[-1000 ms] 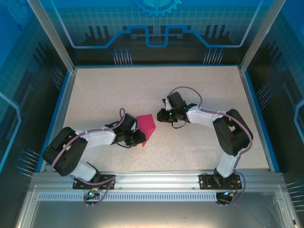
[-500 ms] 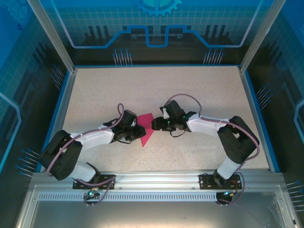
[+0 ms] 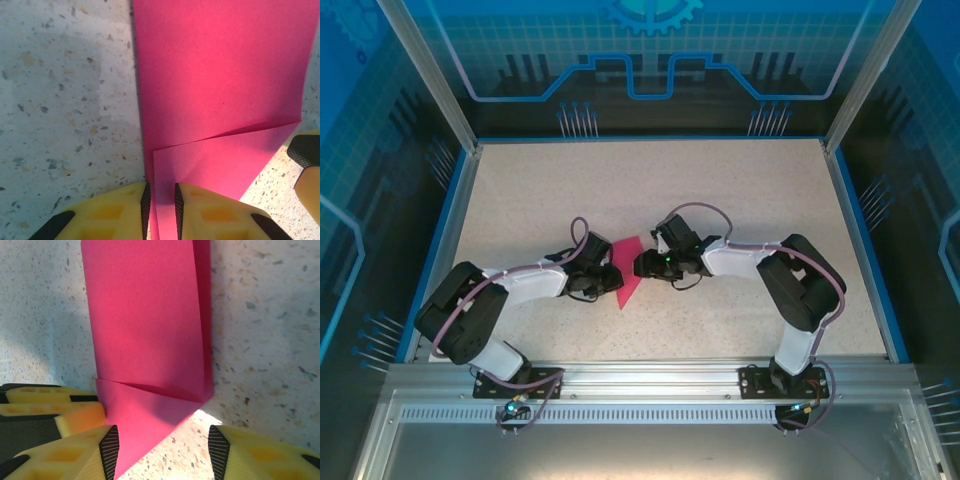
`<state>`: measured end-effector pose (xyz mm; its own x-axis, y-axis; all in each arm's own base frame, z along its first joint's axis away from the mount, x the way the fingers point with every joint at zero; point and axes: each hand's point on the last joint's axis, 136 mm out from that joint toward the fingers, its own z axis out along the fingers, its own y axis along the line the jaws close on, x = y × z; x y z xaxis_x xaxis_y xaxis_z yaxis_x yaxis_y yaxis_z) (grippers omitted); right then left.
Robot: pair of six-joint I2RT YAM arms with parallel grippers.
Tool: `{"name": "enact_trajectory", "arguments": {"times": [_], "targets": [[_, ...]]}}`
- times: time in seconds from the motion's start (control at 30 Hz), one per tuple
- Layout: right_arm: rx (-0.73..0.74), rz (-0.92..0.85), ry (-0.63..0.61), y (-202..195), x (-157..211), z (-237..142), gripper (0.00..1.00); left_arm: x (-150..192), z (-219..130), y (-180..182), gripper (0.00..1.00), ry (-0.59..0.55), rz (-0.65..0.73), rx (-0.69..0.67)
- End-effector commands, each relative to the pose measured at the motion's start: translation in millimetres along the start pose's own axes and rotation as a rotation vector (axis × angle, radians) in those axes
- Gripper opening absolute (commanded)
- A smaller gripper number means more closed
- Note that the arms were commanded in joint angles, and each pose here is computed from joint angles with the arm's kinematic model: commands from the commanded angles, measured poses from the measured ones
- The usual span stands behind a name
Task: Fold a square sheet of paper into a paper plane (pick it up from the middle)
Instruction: Fourth fold the wing at the center of the table.
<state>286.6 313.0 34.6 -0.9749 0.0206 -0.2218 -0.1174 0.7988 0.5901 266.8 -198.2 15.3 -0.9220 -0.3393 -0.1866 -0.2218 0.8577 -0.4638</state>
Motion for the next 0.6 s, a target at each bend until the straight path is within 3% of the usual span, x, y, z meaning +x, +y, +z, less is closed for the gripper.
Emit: {"name": "enact_trajectory", "arguments": {"times": [0.0,0.57], "targets": [[-0.031,0.006,0.013,12,-1,6,0.51,-4,1,9,0.20,-0.010,-0.006,-0.057],[-0.071,0.027,0.050,21,3,16,0.50,-1,2,15,0.20,-0.006,-0.017,-0.074]]}}
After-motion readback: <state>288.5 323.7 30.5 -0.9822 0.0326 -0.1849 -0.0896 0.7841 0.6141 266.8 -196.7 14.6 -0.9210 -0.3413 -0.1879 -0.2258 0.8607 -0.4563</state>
